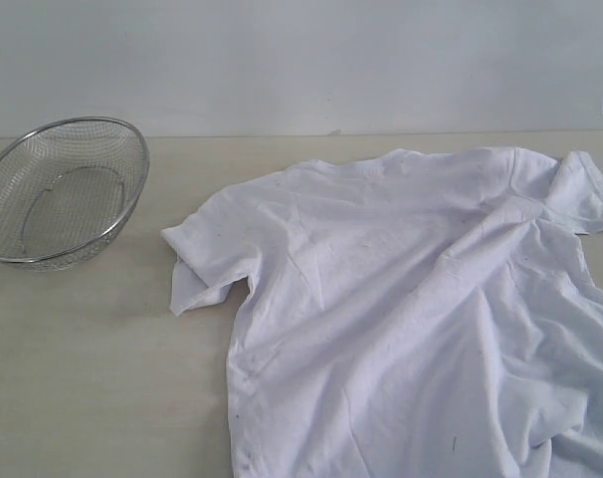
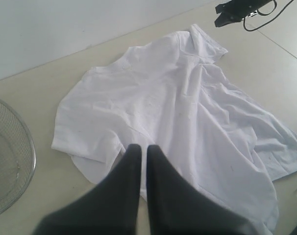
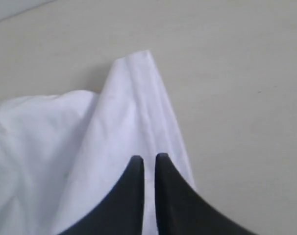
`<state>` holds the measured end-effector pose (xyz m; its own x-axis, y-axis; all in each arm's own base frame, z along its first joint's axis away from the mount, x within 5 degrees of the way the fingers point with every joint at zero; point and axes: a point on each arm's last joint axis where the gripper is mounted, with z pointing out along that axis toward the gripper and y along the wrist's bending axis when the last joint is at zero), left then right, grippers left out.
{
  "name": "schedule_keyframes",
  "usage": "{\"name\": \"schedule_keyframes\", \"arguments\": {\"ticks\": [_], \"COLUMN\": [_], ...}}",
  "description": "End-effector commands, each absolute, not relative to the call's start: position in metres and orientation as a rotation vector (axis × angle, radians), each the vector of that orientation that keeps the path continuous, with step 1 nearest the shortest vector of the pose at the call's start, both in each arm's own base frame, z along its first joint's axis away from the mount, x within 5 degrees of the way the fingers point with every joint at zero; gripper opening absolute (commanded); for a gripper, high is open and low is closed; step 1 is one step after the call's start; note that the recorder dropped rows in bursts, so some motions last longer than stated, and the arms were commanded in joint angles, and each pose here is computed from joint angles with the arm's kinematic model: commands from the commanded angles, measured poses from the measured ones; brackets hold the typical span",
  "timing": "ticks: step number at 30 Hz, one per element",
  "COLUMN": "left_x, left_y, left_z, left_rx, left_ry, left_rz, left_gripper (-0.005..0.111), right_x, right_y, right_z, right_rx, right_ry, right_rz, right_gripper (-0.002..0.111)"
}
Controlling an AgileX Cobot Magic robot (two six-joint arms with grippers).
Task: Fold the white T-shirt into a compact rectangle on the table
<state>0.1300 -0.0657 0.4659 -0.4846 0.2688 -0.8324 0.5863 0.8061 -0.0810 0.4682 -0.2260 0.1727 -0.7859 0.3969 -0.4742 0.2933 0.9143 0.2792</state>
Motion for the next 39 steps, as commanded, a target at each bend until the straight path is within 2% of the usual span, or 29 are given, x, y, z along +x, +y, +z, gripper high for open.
{"name": "schedule_keyframes", "arguments": {"ticks": [1,7,11,17,22,30,39], "left_x": [0.127,0.103,0.108,0.129,0.129,0.127,0.119], "left_y": [-0.066,-0.06,-0.061,-0.082,-0.096,-0.097,-0.095], "left_z": [0.463,0.466,0.467,0.448,0.442,0.442,0.444], "left_rx": [0.633,0.58,0.512,0.538,0.627,0.651,0.669], "left_ry": [2.122,2.076,2.021,2.091,1.987,1.976,1.964], "left_rz": [-0.467,-0.492,-0.515,-0.768,-0.982,-0.991,-0.991], "left_gripper": [0.004,0.004,0.004,0.004,0.004,0.004,0.004], "right_x": [0.462,0.445,0.438,0.429,0.423,0.416,0.413], "right_y": [-0.217,-0.212,-0.202,-0.177,-0.161,-0.153,-0.159], "right_z": [0.173,0.157,0.171,0.198,0.219,0.241,0.232], "right_rx": [0.504,0.551,0.597,0.586,0.56,0.499,0.44], "right_ry": [2.539,2.588,2.501,2.425,2.398,2.391,2.467], "right_rz": [0.388,0.403,0.485,0.623,0.639,0.648,0.539], "right_gripper": [0.0,0.0,0.0,0.0,0.0,0.0,0.0]}}
